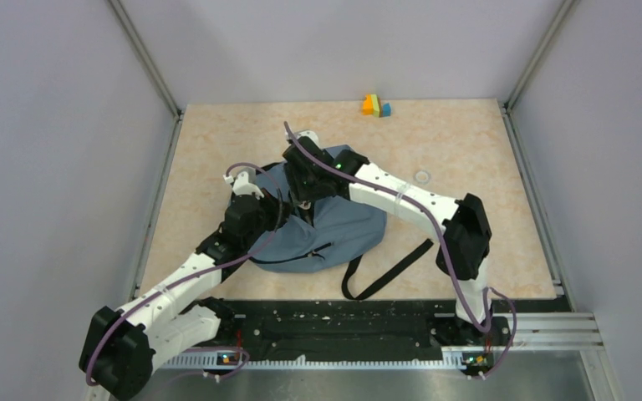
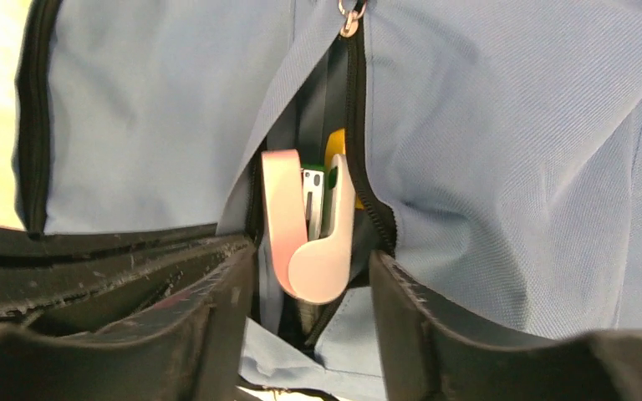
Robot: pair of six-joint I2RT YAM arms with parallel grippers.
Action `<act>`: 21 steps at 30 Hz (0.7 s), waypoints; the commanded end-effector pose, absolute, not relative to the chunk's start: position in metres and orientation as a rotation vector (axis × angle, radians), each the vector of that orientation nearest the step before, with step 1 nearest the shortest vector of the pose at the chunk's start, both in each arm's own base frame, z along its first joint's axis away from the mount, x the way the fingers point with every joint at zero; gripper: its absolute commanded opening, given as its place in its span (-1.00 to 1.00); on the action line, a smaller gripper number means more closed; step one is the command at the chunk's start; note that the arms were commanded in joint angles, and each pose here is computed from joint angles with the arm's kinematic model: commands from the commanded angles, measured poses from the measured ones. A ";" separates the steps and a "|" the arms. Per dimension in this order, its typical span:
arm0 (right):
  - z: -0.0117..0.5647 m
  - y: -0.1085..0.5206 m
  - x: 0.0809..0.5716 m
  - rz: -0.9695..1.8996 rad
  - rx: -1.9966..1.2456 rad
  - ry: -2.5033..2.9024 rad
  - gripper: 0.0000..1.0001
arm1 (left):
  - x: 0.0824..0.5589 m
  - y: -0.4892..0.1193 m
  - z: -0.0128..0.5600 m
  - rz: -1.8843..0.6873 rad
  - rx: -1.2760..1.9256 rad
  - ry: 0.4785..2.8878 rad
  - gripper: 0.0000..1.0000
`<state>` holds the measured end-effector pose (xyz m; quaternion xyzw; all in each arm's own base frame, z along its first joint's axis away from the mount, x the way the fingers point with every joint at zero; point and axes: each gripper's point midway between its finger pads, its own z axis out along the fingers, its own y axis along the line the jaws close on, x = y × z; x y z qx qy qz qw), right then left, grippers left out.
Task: Pack the student bag
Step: Place the stationery in the student bag.
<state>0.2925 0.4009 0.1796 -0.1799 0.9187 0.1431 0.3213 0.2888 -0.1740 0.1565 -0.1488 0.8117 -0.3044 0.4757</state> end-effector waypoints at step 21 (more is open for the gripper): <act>0.200 0.408 0.276 0.359 -0.873 2.038 0.09 | 0.300 -0.174 0.186 -0.765 -0.356 1.888 -1.00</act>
